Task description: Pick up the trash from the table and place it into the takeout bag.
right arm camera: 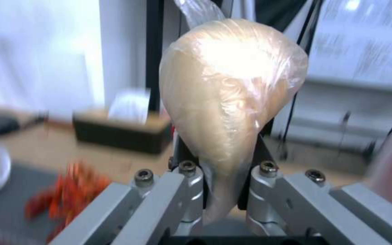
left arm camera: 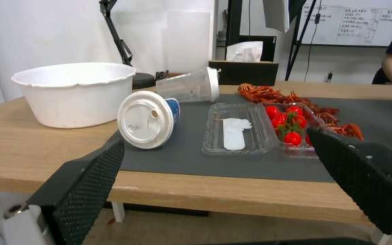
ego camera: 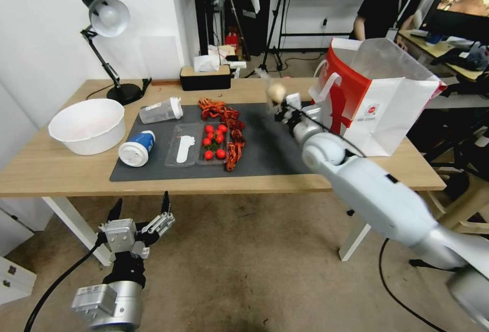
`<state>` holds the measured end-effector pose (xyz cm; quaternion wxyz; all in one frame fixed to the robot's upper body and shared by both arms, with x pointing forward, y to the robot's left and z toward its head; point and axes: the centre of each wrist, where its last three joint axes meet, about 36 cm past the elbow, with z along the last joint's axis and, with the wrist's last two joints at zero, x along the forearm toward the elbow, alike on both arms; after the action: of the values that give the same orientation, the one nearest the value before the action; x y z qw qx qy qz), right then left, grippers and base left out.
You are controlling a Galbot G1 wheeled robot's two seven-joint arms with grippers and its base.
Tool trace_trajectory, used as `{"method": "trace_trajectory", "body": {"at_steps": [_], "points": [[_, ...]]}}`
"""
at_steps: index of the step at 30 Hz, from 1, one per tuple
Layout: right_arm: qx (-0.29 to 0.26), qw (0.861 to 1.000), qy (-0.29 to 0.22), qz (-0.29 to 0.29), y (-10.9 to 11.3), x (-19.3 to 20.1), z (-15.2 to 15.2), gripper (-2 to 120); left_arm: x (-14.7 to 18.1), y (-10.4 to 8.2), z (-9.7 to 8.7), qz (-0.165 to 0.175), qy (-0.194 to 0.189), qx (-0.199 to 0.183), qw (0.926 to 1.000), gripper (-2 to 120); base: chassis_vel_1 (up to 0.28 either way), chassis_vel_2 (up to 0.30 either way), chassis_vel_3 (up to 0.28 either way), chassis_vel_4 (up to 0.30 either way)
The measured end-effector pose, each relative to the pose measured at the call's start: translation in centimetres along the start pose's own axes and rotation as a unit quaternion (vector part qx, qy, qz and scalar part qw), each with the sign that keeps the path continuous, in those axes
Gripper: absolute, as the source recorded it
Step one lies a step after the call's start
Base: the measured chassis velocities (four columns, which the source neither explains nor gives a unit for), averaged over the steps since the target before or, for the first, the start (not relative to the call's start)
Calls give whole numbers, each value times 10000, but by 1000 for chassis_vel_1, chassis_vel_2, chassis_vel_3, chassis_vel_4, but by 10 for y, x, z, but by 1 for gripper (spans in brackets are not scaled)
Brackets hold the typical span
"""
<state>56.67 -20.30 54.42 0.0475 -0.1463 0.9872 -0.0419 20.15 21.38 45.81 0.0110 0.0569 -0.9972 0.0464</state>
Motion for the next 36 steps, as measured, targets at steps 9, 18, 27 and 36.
{"method": "trace_trajectory", "body": {"at_steps": [9, 18, 27, 36], "points": [[856, 9822, -640, 1546, -43, 41, -81, 5, 2, 1, 0, 16, 27, -51, 10000, 100, 0, 0, 0, 0], [829, 9644, -220, 2501, -93, 66, -96, 7, 8, -3, 0, 42, 73, -82, 9999, 100, 0, 0, 0, 0], [742, 9629, 200, 2585, -97, 64, -86, 38, 9, -3, -5, 51, 55, -95, 9999, 100, 0, 0, 0, 0], [770, 9612, 346, 2627, -96, 64, -80, 72, 10, -4, -6, 60, 55, -79, 9999, 100, 0, 0, 0, 0]]}}
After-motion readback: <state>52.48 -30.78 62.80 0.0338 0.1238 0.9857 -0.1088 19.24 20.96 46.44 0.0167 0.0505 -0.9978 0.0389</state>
